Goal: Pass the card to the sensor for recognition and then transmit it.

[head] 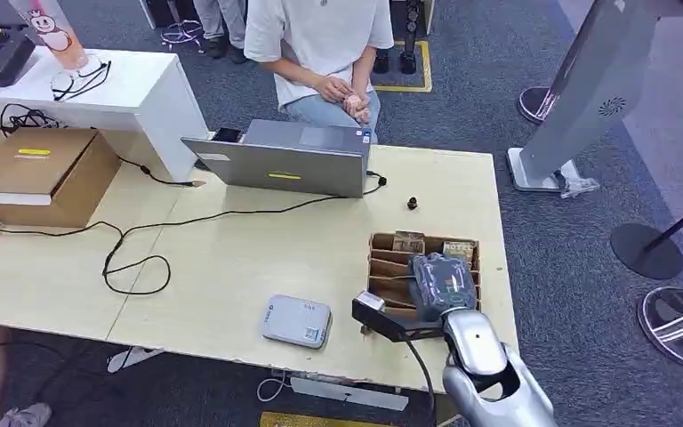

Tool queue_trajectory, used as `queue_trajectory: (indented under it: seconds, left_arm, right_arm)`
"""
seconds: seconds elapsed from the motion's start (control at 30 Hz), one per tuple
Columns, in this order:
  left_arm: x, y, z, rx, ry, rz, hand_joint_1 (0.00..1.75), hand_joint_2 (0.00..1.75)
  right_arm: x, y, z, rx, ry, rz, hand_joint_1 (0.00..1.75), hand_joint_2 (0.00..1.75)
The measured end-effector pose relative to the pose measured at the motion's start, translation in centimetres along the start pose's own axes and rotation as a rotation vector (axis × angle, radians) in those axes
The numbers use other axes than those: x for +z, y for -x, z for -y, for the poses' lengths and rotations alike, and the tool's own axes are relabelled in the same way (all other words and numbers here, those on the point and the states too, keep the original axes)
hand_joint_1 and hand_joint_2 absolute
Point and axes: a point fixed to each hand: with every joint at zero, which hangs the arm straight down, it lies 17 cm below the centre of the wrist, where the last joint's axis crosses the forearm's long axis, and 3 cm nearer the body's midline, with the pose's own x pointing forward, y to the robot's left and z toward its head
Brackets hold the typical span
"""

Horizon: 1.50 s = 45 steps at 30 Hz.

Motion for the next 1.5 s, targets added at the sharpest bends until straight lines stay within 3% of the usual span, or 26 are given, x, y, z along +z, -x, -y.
queue_trajectory:
  seconds: [1.5]
  left_arm:
    - [0.0, -0.3, -0.1, 0.005, -0.007, 0.022, 0.00, 0.00]
  right_arm:
    - [0.8, -1.5, 8.3, -0.109, 0.227, 0.084, 1.75, 1.75]
